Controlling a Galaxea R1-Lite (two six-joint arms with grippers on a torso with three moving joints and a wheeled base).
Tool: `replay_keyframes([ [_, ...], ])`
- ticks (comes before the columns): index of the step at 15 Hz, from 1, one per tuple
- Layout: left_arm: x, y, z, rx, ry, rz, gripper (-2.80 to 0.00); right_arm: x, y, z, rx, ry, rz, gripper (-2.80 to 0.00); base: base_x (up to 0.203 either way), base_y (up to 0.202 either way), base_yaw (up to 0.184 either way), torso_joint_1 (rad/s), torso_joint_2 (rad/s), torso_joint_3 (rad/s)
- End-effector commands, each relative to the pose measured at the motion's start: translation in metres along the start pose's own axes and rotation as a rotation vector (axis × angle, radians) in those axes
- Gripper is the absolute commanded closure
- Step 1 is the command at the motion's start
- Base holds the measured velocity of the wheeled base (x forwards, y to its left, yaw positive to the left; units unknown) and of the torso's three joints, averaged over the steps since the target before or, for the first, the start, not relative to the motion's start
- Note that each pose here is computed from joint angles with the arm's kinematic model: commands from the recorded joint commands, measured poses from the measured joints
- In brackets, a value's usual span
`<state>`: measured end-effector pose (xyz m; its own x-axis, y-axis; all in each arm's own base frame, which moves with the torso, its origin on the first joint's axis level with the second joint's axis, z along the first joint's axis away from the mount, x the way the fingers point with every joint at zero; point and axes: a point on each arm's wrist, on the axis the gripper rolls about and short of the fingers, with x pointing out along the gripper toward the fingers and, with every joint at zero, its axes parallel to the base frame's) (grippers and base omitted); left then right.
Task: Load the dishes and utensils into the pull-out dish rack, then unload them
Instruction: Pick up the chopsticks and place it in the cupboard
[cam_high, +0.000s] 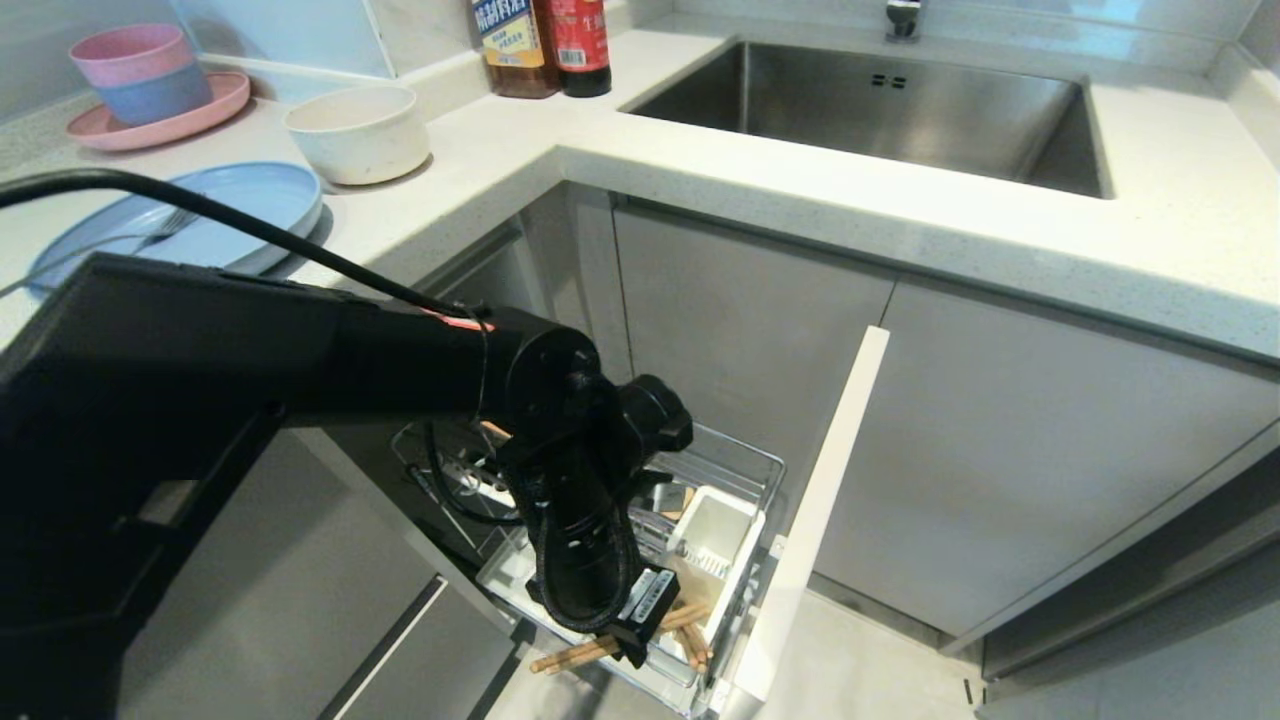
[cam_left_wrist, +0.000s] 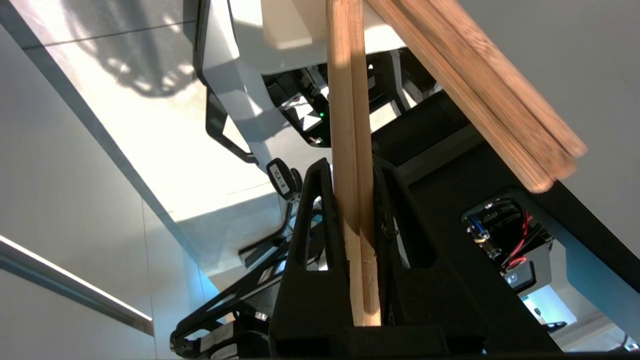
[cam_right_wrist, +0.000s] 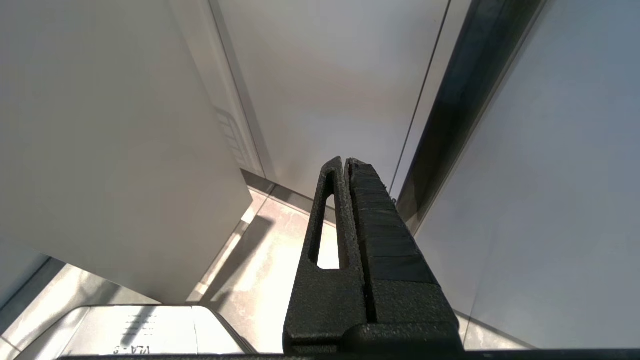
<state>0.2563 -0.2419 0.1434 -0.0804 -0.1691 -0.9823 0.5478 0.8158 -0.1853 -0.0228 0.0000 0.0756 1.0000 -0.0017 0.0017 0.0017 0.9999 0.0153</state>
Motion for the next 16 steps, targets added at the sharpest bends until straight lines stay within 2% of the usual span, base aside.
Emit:
replay_keyframes([
  [1, 0.006, 0.0, 0.003, -0.004, 0.02, 0.002, 0.0, 0.0, 0.0, 0.0, 0.0, 0.002, 0.0, 0.0, 0.0, 0.0, 0.0, 0.0, 0.0, 0.0],
  [16, 0.019, 0.002, 0.013, -0.01, 0.041, 0.007, 0.0, 0.0, 0.0, 0.0, 0.0, 0.002, 0.0, 0.0, 0.0, 0.0, 0.0, 0.0, 0.0, 0.0],
])
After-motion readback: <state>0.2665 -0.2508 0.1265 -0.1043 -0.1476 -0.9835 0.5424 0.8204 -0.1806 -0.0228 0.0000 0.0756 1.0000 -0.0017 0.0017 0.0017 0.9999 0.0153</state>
